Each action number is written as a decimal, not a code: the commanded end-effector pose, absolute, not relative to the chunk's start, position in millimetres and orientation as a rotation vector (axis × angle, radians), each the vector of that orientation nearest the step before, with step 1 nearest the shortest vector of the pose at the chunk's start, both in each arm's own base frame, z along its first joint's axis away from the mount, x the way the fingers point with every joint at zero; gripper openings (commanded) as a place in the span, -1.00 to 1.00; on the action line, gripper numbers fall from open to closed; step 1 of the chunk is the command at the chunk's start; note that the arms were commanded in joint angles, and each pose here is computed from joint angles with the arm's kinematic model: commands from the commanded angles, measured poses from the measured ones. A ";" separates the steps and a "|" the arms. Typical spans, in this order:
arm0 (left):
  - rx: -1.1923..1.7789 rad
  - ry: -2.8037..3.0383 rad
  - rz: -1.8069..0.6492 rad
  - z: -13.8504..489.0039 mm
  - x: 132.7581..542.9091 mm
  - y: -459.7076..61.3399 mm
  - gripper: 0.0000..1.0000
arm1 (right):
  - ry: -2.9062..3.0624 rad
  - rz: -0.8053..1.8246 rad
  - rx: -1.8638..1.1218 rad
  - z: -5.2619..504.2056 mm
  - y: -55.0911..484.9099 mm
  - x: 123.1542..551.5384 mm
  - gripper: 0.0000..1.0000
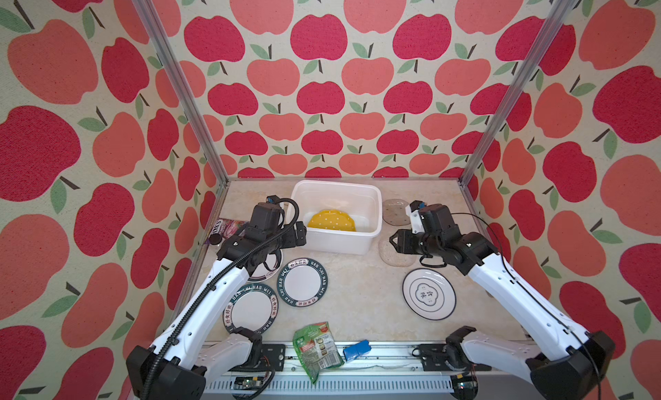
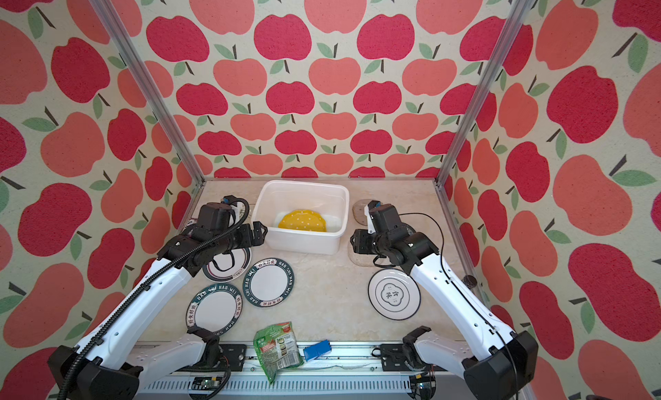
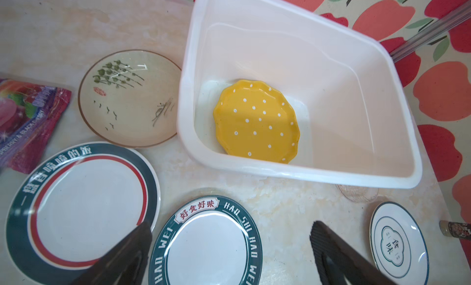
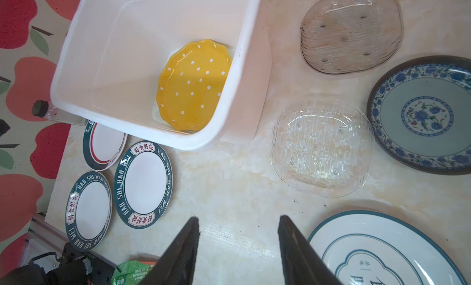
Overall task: Place the plates into the plastic bin on the countertop
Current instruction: Pick up the plate from the center of the table.
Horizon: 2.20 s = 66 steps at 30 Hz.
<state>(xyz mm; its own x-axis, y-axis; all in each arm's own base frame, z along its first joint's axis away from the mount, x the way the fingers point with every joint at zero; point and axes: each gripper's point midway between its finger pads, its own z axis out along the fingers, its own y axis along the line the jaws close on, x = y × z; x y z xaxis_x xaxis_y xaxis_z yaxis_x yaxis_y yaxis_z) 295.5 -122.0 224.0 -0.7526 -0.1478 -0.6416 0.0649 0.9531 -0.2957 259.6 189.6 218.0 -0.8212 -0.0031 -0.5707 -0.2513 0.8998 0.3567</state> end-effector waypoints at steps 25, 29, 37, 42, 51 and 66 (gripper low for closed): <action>-0.518 2.516 -0.469 141.3 300.4 -80.6 0.85 | 2.687 1.007 -0.201 101.8 301.2 223.6 0.00; -0.524 2.536 -0.487 131.6 289.6 -85.0 0.84 | 2.696 1.086 -0.236 88.7 327.1 212.0 -0.02; -0.536 2.543 -0.494 120.2 277.4 -85.2 0.85 | 2.711 1.057 -0.144 69.9 317.6 214.4 -0.01; -0.527 2.535 -0.503 121.8 278.9 -88.1 0.85 | 2.680 1.003 -0.066 72.0 298.4 233.1 -0.01; -0.496 2.579 -0.479 116.6 269.1 -93.9 0.85 | 2.683 1.158 0.044 58.1 297.0 216.3 -0.03; -0.444 2.560 -0.520 112.9 257.3 -110.3 0.85 | 2.642 1.352 0.004 41.4 332.6 192.2 -0.14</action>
<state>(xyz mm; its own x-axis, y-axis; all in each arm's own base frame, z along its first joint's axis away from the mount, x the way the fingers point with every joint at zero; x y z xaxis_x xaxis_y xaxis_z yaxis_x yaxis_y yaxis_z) 261.5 -114.0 118.6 -0.8400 -0.3708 -0.3961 -0.1848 0.8819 -0.4337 196.4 317.6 43.2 -0.9790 0.0836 -0.1859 -0.0898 0.6418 0.7616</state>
